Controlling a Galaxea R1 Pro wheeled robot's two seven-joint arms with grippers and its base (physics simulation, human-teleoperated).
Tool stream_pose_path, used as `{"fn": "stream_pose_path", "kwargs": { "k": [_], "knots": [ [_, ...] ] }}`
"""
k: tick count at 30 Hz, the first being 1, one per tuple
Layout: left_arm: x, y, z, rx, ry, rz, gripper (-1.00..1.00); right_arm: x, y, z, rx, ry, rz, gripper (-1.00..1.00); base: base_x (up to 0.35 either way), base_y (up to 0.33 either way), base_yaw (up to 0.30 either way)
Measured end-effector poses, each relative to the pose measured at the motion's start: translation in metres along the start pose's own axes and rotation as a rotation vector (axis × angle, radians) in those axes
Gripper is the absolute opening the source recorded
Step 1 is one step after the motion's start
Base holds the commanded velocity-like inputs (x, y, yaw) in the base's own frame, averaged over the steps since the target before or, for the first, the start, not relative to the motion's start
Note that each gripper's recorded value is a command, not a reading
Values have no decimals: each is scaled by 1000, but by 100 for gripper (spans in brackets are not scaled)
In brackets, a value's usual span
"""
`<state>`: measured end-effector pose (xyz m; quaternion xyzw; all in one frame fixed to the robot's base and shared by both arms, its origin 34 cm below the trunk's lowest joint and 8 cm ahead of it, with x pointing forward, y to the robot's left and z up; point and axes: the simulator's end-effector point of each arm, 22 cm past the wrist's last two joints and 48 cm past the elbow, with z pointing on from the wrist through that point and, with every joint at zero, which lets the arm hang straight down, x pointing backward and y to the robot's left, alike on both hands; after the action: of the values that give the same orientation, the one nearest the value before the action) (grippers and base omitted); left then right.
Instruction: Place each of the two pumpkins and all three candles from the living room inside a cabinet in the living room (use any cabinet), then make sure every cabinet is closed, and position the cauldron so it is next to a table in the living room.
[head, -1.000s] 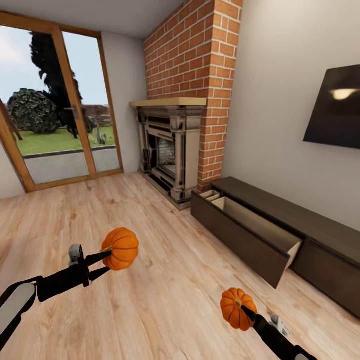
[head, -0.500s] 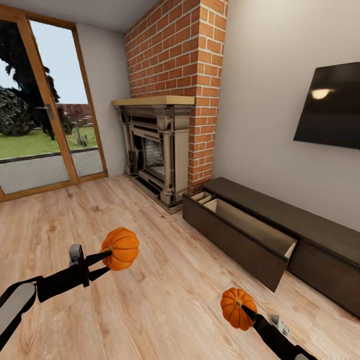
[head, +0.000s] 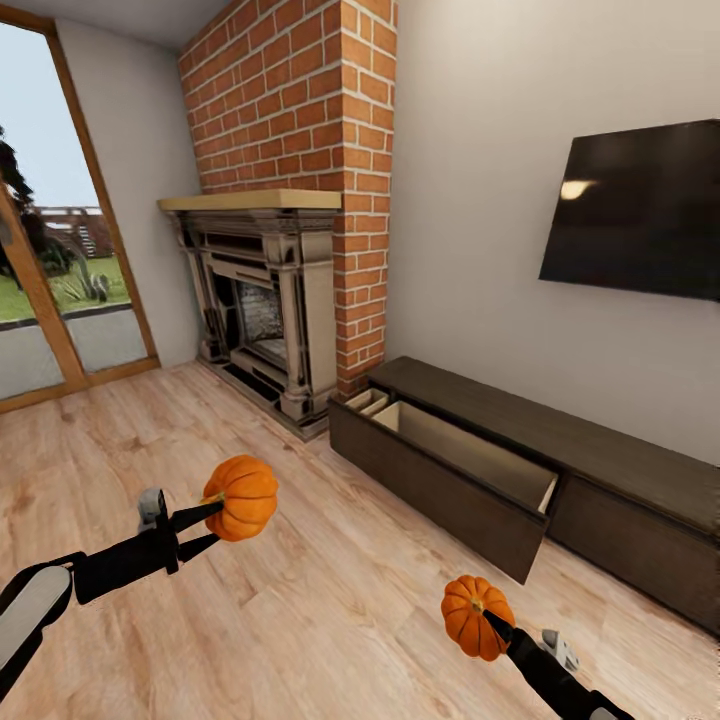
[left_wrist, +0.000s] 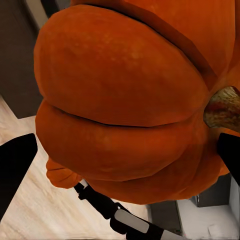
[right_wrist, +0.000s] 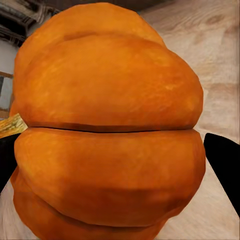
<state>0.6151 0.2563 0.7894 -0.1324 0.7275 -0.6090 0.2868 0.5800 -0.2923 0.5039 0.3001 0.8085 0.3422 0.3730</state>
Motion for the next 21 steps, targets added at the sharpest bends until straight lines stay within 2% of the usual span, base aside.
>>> {"fn": "stream_pose_path", "kwargs": {
  "k": [21],
  "knots": [
    [0, 0, 0, -1, 0, 0, -100, 0, 1, 1, -1, -4, -2, -100, 251, 245, -289]
  ]
}}
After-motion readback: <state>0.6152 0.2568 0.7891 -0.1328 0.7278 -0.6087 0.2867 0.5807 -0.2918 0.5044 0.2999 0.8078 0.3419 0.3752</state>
